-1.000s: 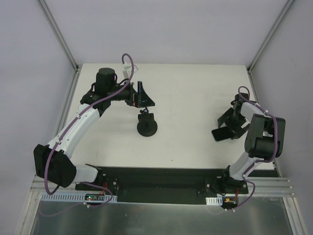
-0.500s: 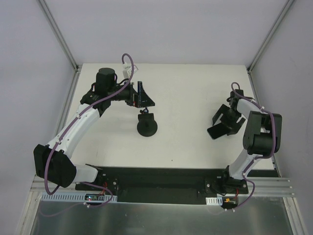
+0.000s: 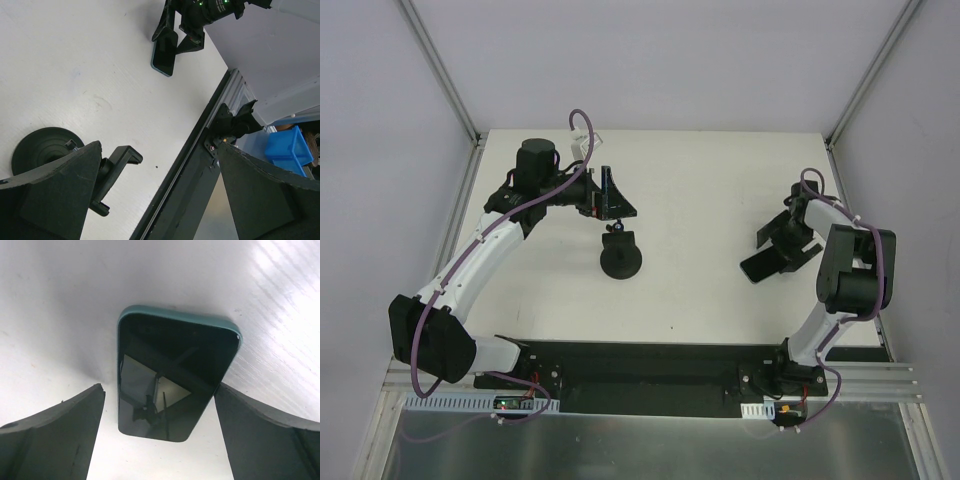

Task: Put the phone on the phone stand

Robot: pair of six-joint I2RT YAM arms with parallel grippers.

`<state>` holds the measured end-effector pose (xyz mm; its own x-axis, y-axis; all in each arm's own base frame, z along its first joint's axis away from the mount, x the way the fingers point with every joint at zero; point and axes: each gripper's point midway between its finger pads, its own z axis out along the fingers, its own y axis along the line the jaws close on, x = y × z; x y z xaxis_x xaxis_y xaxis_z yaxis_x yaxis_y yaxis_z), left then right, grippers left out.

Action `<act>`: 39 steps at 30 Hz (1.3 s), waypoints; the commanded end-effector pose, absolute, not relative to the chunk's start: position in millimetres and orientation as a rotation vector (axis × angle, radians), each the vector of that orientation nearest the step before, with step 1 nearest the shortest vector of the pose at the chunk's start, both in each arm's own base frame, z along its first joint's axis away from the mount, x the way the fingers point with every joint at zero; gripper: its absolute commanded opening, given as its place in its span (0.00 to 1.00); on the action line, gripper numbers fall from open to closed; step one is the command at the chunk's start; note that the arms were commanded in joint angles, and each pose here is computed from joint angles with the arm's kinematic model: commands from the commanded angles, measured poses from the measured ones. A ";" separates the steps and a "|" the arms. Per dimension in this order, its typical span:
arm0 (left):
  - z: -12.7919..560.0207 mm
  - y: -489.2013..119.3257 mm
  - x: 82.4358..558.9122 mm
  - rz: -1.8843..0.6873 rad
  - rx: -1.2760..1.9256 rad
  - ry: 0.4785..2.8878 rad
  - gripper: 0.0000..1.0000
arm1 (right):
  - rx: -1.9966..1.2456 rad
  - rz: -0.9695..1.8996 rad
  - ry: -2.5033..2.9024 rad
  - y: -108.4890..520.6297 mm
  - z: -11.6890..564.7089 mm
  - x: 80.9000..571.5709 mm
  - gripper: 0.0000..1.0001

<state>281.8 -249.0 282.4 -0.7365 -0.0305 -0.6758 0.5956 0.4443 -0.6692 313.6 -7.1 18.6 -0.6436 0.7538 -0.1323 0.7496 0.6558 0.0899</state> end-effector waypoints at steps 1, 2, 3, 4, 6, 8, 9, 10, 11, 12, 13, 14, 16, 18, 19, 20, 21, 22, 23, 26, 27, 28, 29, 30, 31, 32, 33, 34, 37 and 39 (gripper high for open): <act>287.7 -251.4 282.4 -1.309 0.500 2.038 0.98 | 1.478 -0.051 2.626 -6.0 6.7 316.8 0.90; 287.4 -251.3 282.5 -1.308 0.497 2.040 0.98 | 1.496 -0.053 2.628 -5.1 5.4 315.2 0.89; 287.5 -251.9 282.5 -1.313 0.500 2.040 0.97 | 1.498 -0.086 2.624 -7.2 5.6 314.4 0.88; 288.4 -252.1 282.1 -1.317 0.500 2.039 0.98 | 1.508 -0.105 2.612 -8.9 5.7 314.4 0.87; 289.7 -251.9 280.9 -1.319 0.502 2.036 0.97 | 1.514 -0.120 2.597 -10.8 6.6 315.8 0.84; 289.0 -251.6 281.7 -1.313 0.500 2.036 0.98 | 1.509 -0.139 2.615 -10.8 6.9 315.6 0.81; 289.5 -251.4 281.7 -1.311 0.500 2.034 0.97 | 1.503 -0.158 2.619 -12.2 6.9 315.1 0.79; 288.9 -251.2 281.1 -1.311 0.500 2.037 0.98 | 1.500 -0.166 2.628 -12.1 6.1 314.5 0.77; 289.7 -251.3 281.3 -1.311 0.500 2.034 0.98 | 1.502 -0.167 2.628 -12.0 6.5 314.3 0.76; 290.0 -251.6 281.2 -1.314 0.502 2.034 0.98 | 1.503 -0.166 2.630 -11.7 6.2 313.8 0.74; 290.6 -251.6 280.7 -1.316 0.504 2.032 0.98 | 1.500 -0.164 2.629 -11.8 6.7 313.9 0.73; 290.6 -251.6 280.7 -1.316 0.504 2.032 0.97 | 1.493 -0.143 2.628 -10.1 6.8 316.1 0.70; 290.0 -251.1 280.9 -1.310 0.501 2.034 0.98 | 1.469 -0.116 2.637 -8.6 6.4 316.7 0.61; 289.7 -251.4 280.7 -1.314 0.503 2.035 0.97 | 1.438 -0.077 2.635 -6.1 3.4 317.7 0.45; 290.0 -250.7 281.3 -1.310 0.500 2.034 0.97 | 1.419 -0.059 2.628 -5.5 5.8 318.3 0.38; 289.3 -251.0 281.1 -1.309 0.500 2.035 0.98 | 1.410 -0.040 2.614 -4.9 6.4 320.4 0.25; 289.4 -251.0 281.4 -1.307 0.499 2.034 0.97 | 1.410 -0.035 2.614 -4.0 5.5 315.1 0.18; 290.4 -251.4 281.2 -1.313 0.501 2.032 0.98 | 1.403 -0.021 2.612 -3.0 5.5 314.6 0.12; 291.1 -251.5 280.4 -1.315 0.504 2.030 0.97 | 1.393 0.013 2.609 0.1 5.6 315.9 0.01; 289.6 -251.8 281.2 -1.316 0.503 2.035 0.98 | 1.323 0.093 2.592 6.4 10.3 317.6 0.01; 289.2 -252.0 281.2 -1.319 0.502 2.037 0.98 | 1.280 0.115 2.563 6.5 18.8 320.9 0.01; 290.0 -251.7 280.5 -1.319 0.502 2.036 0.98 | 1.254 0.116 2.569 7.5 15.2 313.7 0.01; 289.6 -251.3 280.9 -1.313 0.500 2.036 0.97 | 1.162 0.144 2.539 7.9 19.9 322.8 0.01; 289.6 -250.8 281.1 -1.306 0.502 2.033 0.97 | 1.102 0.172 2.504 8.8 29.8 325.5 0.01; 289.7 -250.7 281.5 -1.304 0.501 2.031 0.97 | 1.032 0.214 2.440 9.5 38.3 339.3 0.01; 289.1 -250.9 281.4 -1.306 0.501 2.034 0.98 | 0.930 0.213 2.457 11.3 35.1 333.6 0.01; 290.2 -251.4 280.9 -1.312 0.506 2.031 0.97 | 0.868 0.228 2.410 11.7 48.9 338.4 0.01; 289.4 -251.7 280.9 -1.316 0.506 2.035 0.97 | 0.810 0.231 2.385 12.1 56.3 342.0 0.01; 290.7 -254.3 279.1 -1.342 0.520 2.033 0.97 | 0.632 0.234 2.297 15.4 84.4 347.9 0.01; 291.5 -255.5 277.2 -1.355 0.534 2.030 0.96 | 0.507 0.238 2.228 22.0 103.3 343.1 0.01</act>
<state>281.1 -249.2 282.0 -0.7381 -0.0285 -0.6741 0.5960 0.4409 -0.6711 313.4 13.4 42.1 -0.6686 0.6047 -0.4328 0.5339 0.7955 0.2865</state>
